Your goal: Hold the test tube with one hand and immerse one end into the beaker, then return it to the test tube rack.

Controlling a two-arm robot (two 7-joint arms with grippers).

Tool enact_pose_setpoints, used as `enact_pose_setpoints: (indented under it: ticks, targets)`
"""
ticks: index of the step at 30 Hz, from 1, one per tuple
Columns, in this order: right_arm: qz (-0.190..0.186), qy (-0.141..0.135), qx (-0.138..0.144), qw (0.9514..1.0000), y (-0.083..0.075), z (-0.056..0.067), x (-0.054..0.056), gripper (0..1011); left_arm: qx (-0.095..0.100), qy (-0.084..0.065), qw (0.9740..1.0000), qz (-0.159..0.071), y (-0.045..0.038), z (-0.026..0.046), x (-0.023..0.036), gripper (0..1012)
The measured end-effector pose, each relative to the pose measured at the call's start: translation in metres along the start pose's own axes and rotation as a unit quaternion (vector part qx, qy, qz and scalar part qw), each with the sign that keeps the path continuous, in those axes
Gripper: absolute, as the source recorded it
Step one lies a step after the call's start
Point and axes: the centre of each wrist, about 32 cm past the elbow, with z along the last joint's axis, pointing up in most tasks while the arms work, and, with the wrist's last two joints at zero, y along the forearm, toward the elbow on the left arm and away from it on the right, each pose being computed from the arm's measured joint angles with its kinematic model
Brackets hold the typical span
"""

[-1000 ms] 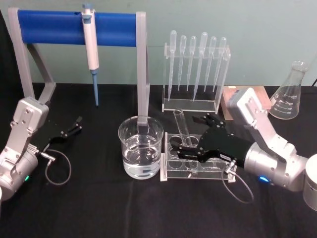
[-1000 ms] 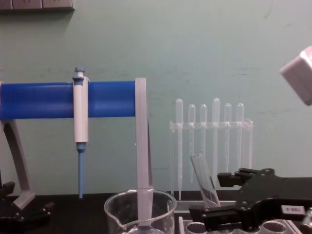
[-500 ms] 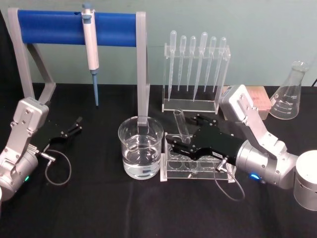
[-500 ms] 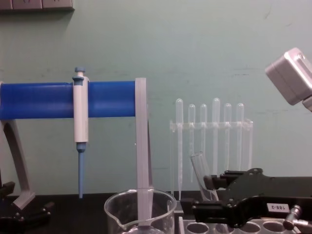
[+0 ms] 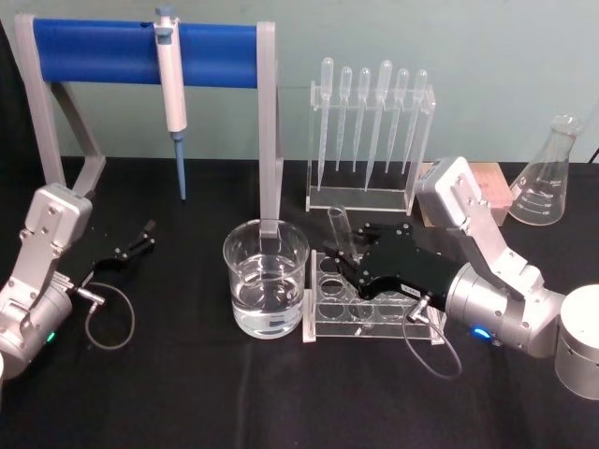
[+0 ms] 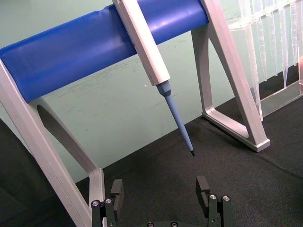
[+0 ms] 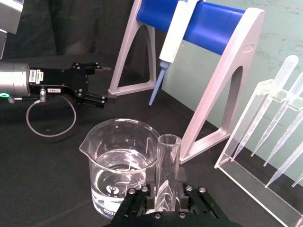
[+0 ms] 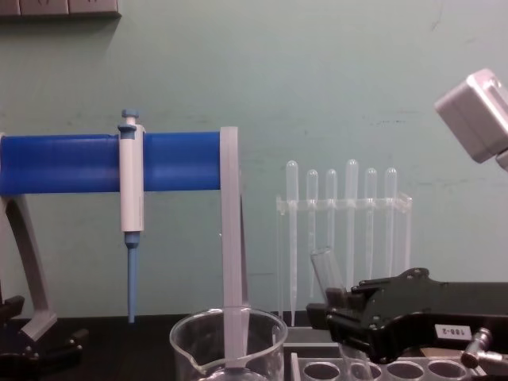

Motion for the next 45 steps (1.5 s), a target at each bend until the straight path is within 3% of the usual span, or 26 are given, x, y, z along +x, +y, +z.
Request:
enact_pose_setpoints:
  ticks: [3, 12, 17, 24, 31, 45]
  targets:
    - [-0.003, 0.001, 0.004, 1.0, -0.002, 0.001, 0.0, 228, 0.0, 0.0, 1.0, 0.0, 0.0, 0.0, 0.0, 1000]
    - [-0.02, 0.023, 0.037, 0.9988, -0.017, 0.007, 0.0, 225, 0.0, 0.0, 1.0, 0.0, 0.0, 0.0, 0.0, 1000]
    - [-0.034, 0.041, 0.07, 0.9961, -0.029, 0.016, 0.001, 225, 0.0, 0.0, 1.0, 0.0, 0.0, 0.0, 0.0, 1000]
    - [-0.045, 0.051, 0.092, 0.9934, -0.039, 0.03, 0.002, 225, 0.0, 0.0, 1.0, 0.0, 0.0, 0.0, 0.0, 1000]
    - [-0.047, 0.063, 0.101, 0.9918, -0.041, 0.036, 0.002, 225, 0.0, 0.0, 1.0, 0.0, 0.0, 0.0, 0.0, 1000]
    - [-0.048, 0.067, 0.102, 0.9914, -0.04, 0.036, 0.0, 225, 0.0, 0.0, 1.0, 0.0, 0.0, 0.0, 0.0, 1000]
